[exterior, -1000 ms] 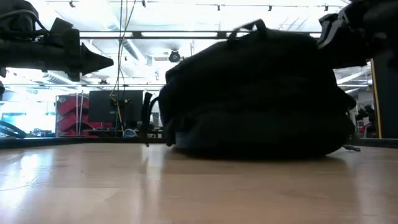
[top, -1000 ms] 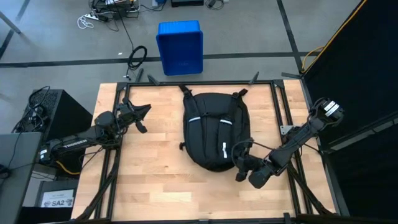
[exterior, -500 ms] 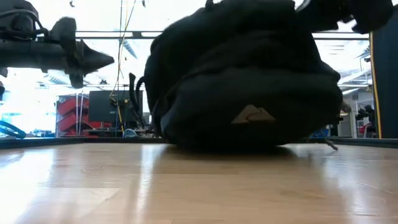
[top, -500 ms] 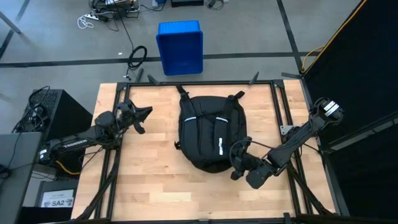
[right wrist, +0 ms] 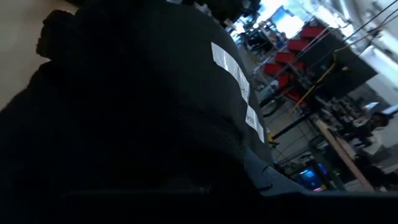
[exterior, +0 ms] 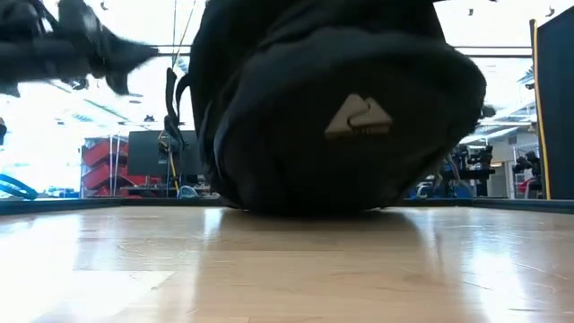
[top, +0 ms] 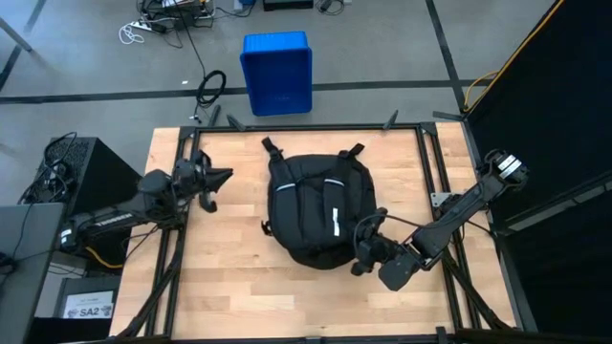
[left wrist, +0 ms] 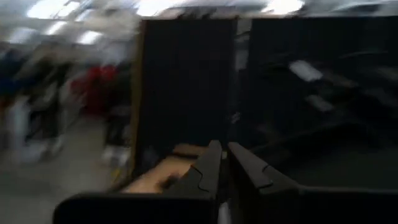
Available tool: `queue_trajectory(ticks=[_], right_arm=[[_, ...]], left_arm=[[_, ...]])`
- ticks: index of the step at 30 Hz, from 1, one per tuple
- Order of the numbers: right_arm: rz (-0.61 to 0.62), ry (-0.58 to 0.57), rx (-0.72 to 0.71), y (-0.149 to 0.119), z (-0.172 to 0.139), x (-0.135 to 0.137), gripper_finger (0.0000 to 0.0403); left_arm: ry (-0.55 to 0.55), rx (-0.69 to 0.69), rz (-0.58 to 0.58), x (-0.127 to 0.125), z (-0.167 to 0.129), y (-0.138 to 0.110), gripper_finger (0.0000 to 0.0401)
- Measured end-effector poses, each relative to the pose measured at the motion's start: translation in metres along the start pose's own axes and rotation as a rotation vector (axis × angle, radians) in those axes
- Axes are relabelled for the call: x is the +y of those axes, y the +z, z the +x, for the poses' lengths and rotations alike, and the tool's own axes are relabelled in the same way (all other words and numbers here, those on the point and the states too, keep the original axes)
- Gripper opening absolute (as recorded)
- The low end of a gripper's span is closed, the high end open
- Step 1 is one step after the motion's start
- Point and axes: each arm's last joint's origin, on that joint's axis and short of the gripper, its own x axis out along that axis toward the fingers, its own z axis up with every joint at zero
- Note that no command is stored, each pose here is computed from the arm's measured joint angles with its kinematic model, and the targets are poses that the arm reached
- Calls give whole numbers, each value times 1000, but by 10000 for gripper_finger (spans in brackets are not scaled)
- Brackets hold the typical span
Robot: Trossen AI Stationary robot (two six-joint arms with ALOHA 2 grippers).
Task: Unpack backpack
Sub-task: Open the black backpack
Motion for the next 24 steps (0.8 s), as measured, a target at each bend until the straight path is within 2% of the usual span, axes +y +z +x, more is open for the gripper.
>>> queue_trajectory(ticks=[4,8,12,17,20,24], right_arm=[[-15,-23,-3,12,4,-8,0],[-12,-47,4,20,11,-16,0],[5,-66,18,24,19,-23,0],[18,-59,32,24,29,-29,0],[29,-74,45,23,35,-32,0],[37,-97,69,21,46,-39,0]], left_arm=[[-82,-84,89,-7,3,36,0],[-139,-54,151,-14,13,57,0],[-95,92,228,-16,36,69,0],[31,378,295,-17,76,72,0],[-9,486,308,-24,103,72,0],[-137,552,434,-44,136,86,0]])
